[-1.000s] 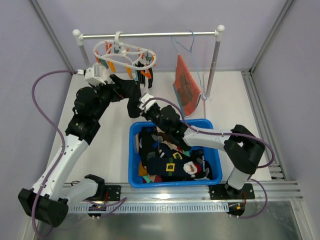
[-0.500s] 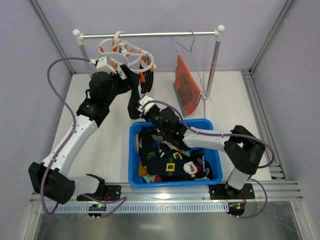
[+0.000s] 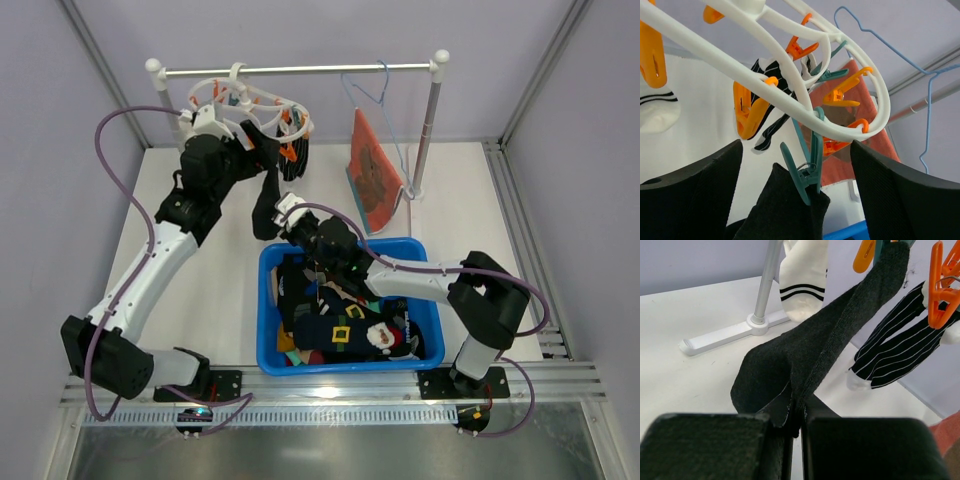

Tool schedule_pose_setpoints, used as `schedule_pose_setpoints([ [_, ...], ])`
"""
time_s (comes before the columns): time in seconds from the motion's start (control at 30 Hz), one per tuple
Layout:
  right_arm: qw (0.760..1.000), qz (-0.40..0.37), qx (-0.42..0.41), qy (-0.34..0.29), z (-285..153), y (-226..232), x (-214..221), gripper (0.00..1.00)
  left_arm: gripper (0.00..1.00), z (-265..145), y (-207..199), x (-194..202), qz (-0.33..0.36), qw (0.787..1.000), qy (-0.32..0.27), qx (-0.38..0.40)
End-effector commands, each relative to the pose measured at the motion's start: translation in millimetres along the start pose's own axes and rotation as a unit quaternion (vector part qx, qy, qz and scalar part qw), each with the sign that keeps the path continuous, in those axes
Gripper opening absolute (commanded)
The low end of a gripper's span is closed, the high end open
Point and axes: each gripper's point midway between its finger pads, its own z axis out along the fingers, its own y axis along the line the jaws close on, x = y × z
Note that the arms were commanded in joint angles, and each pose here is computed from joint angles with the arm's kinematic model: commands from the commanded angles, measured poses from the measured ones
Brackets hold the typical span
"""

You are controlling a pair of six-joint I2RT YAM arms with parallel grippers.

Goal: Remove the socks clipped to the hanger

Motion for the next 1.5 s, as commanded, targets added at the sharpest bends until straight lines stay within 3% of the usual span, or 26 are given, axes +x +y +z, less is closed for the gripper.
schedule_pose_setpoints([
  [0.0,1.0,0.003,0.003,-0.031,-3,-1,-21,0.04,0.86,2,-9,-9,0.001,1.0,-0.006,0.01],
  [0.2,0.999,0.002,-0.002,-0.032,-3,4,-23,0.04,0.77,10,-7,-5,0.006,1.0,0.005,0.003],
  [0.4,0.999,-0.004,-0.006,-0.031,-4,9,-23,0.04,0.58,17,-6,-4,0.007,1.0,0.006,0.001],
  [0.6,1.0,-0.006,-0.006,-0.03,-5,10,-22,0.04,0.14,22,-5,1,0.009,1.0,0.015,0.001],
  [0.63,1.0,-0.007,-0.005,-0.028,-5,11,-21,0.04,0.02,22,-5,1,0.009,1.0,0.015,0.001],
  [0.9,0.999,-0.008,0.002,-0.032,-12,11,-22,0.04,0.0,19,-6,-1,0.015,1.0,0.012,0.002],
  [1.07,0.999,-0.001,0.013,-0.05,-32,1,-44,0.04,0.0,18,-4,0,0.019,1.0,0.012,0.0],
  [1.33,0.993,0.023,0.052,-0.099,-113,-41,-109,0.04,0.0,18,-1,0,0.023,1.0,0.01,-0.006],
  [1.47,0.993,0.043,0.103,-0.04,-152,-71,-91,0.04,0.0,16,0,-1,0.024,1.0,0.007,-0.008],
])
